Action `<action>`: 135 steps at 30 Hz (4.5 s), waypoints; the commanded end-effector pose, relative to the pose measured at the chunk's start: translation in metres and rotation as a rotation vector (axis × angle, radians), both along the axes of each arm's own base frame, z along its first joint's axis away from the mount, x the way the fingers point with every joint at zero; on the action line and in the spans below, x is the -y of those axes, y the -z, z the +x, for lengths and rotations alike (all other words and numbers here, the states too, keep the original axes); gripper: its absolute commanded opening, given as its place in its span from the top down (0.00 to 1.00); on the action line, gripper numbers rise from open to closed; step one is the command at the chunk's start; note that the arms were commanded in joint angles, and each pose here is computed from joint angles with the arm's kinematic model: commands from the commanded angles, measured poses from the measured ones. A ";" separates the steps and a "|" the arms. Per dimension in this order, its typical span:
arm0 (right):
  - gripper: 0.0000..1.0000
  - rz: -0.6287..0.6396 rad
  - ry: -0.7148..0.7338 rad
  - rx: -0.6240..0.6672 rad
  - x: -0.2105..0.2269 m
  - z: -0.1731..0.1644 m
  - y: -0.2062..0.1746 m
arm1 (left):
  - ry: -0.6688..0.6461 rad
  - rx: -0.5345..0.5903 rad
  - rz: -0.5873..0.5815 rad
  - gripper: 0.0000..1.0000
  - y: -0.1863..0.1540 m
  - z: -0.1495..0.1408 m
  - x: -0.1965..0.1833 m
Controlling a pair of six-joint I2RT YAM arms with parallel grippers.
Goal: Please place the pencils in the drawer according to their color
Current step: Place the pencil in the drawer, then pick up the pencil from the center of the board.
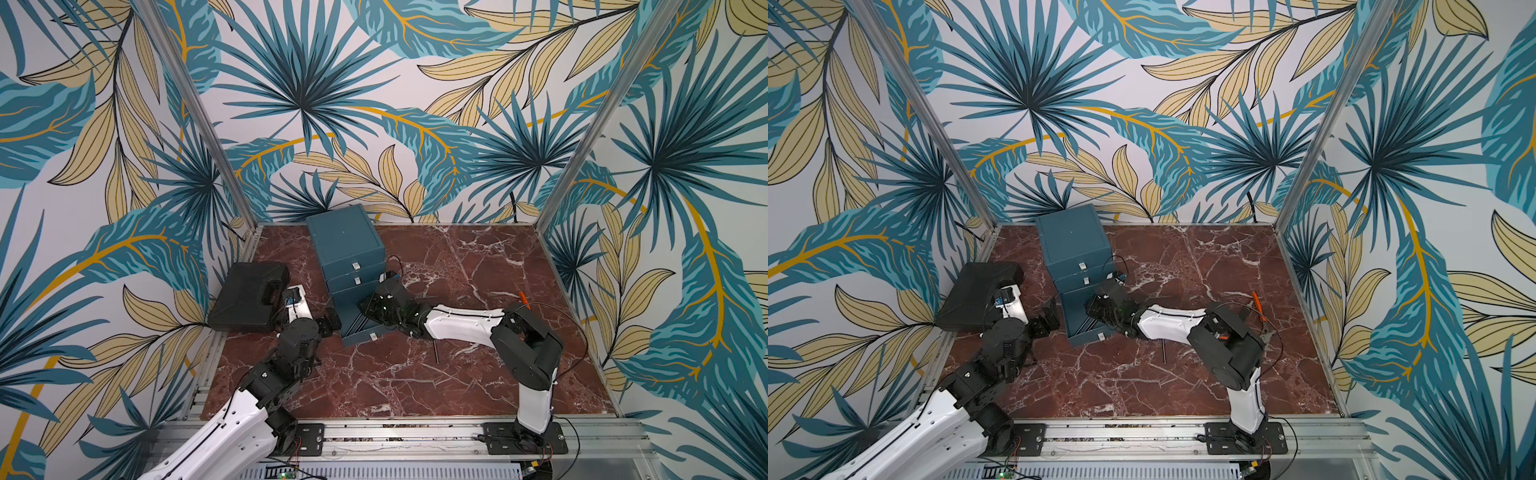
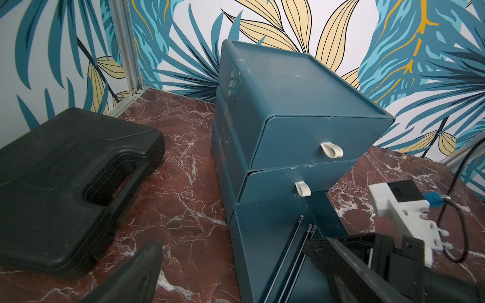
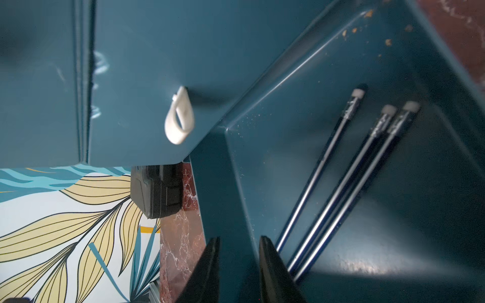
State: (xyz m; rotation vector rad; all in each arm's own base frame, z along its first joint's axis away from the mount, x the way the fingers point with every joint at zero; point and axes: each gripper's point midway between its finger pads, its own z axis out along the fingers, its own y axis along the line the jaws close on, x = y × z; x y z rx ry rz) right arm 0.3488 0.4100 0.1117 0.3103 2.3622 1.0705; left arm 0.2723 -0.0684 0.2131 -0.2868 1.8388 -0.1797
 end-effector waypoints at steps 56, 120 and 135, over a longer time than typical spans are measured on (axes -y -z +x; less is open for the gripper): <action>0.68 -0.928 -0.105 -0.354 0.215 -0.048 0.080 | -0.019 -0.041 0.032 0.00 0.009 0.000 -0.004; 1.00 -0.560 0.010 -0.192 0.193 -0.033 0.047 | -0.046 -0.067 0.018 0.00 0.017 0.000 -0.007; 1.00 -0.379 0.128 -0.048 0.179 -0.031 -0.012 | -0.041 -0.067 -0.011 0.00 0.021 0.004 -0.002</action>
